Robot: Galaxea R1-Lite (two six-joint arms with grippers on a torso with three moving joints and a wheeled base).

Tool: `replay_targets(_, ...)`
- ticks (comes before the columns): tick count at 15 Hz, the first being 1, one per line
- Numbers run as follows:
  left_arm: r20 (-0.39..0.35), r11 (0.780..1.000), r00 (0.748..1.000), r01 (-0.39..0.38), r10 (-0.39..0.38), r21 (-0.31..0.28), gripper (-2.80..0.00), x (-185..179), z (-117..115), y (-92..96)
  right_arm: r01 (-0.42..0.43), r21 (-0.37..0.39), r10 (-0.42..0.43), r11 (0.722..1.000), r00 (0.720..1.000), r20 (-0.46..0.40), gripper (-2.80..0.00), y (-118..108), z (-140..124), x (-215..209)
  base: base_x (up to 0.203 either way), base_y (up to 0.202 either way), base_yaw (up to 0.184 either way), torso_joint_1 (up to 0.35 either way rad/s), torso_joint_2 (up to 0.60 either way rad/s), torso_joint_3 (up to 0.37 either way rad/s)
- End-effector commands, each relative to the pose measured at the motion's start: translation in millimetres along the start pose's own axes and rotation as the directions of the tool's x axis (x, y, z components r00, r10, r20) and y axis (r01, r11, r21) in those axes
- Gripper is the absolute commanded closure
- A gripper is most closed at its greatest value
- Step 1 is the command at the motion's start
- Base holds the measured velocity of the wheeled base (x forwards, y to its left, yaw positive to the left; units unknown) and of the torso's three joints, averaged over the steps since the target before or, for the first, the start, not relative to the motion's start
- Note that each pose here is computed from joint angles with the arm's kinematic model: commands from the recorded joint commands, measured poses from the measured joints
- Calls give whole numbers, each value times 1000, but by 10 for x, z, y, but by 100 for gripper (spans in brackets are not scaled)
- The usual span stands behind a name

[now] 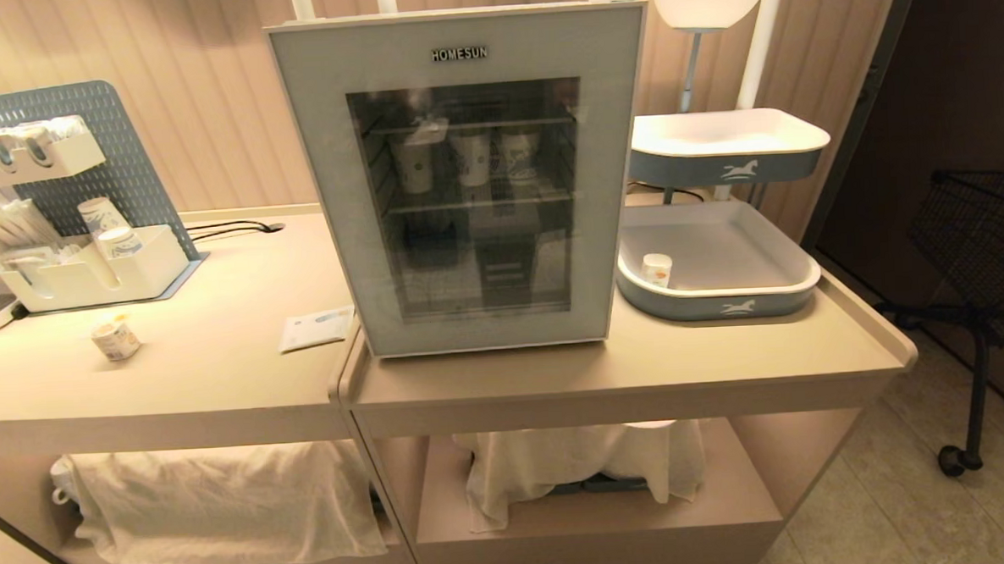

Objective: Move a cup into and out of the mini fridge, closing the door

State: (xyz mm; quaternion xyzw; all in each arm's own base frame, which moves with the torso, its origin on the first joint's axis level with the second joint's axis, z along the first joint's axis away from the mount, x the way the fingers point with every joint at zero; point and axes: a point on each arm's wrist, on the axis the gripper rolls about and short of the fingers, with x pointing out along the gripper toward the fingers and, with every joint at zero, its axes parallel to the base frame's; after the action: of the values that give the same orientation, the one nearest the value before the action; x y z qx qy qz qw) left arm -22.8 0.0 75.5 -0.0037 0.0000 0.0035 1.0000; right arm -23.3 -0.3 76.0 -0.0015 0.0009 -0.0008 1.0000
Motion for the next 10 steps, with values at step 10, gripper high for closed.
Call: replay_targets(10, -2, 1000, 1000, -1, 1, 0, 0, 1, -4, 0, 0, 0, 0, 1000, 1000, -1, 0, 0, 0, 1, 0, 0, 0, 0, 0, 0)
